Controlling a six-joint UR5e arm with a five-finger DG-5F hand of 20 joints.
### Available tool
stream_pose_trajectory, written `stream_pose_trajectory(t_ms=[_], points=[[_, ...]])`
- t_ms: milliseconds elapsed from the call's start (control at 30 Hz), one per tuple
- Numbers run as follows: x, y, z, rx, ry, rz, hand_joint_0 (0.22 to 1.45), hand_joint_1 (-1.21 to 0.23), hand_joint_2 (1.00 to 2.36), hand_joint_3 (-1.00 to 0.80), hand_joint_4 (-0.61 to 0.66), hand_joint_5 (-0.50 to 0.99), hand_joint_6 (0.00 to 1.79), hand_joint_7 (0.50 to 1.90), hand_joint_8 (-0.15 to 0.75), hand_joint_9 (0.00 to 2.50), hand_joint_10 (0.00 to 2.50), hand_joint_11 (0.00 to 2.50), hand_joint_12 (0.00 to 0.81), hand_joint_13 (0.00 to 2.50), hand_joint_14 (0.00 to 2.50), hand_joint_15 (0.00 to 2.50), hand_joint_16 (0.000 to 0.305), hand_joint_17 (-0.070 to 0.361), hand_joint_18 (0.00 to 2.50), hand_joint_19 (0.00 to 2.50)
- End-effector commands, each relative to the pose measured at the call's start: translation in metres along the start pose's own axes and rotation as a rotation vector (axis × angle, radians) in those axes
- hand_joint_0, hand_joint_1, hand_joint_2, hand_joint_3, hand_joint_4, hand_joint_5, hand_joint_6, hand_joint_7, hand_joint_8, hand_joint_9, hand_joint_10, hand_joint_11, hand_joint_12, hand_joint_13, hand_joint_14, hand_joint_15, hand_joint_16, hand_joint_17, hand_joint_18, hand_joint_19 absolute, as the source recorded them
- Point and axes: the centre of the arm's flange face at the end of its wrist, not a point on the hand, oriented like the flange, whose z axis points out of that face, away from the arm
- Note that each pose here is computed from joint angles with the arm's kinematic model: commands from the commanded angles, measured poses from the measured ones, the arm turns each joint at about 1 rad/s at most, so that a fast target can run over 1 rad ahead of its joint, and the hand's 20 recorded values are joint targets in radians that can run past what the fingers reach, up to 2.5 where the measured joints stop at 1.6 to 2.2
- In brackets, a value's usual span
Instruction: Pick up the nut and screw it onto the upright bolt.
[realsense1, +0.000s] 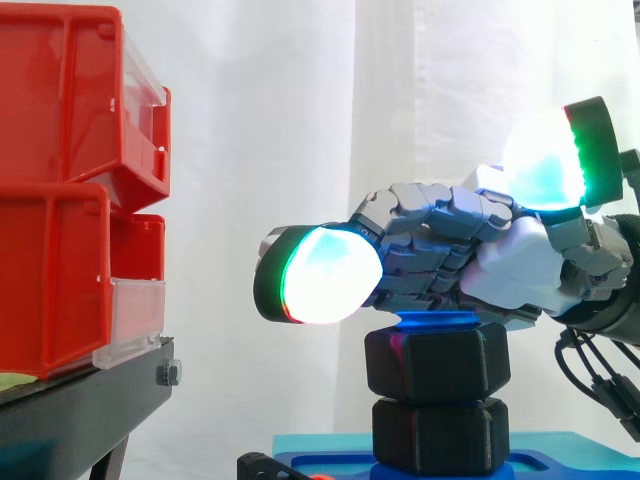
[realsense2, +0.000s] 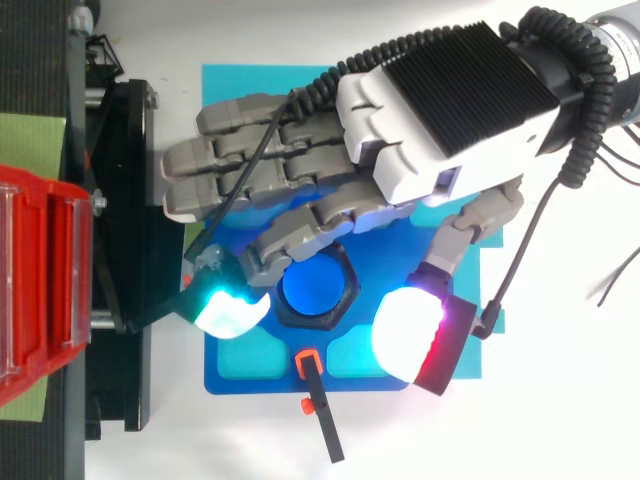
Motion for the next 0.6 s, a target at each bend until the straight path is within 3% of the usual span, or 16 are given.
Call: stream_pose_trajectory(t_ms=[0, 200, 567], points=[[-0.001, -0.002, -0.001, -0.003, -0.006, -0.004, 0.43, 0.00, 1.00, -0.50, 0.00, -0.28, 0.50, 0.55, 0.136, 0.00, 0.00, 0.00, 0.349, 0.00, 0.00, 0.00, 0.065, 0.145, 0.00, 0.00], [0.004, -0.009, -0.006, 0.007, -0.001, -0.001, 0.43, 0.01, 1.00, -0.50, 0.00, -0.28, 0.50, 0.55, 0.138, 0.00, 0.00, 0.00, 0.349, 0.00, 0.00, 0.00, 0.065, 0.146, 0.00, 0.00], [0.001, -0.013, -0.010, 0.007, -0.003, -0.005, 0.43, 0.00, 1.00, -0.50, 0.02, -0.27, 0.50, 0.57, 0.153, 0.00, 0.00, 0.00, 0.348, 0.00, 0.00, 0.00, 0.064, 0.143, 0.00, 0.00]])
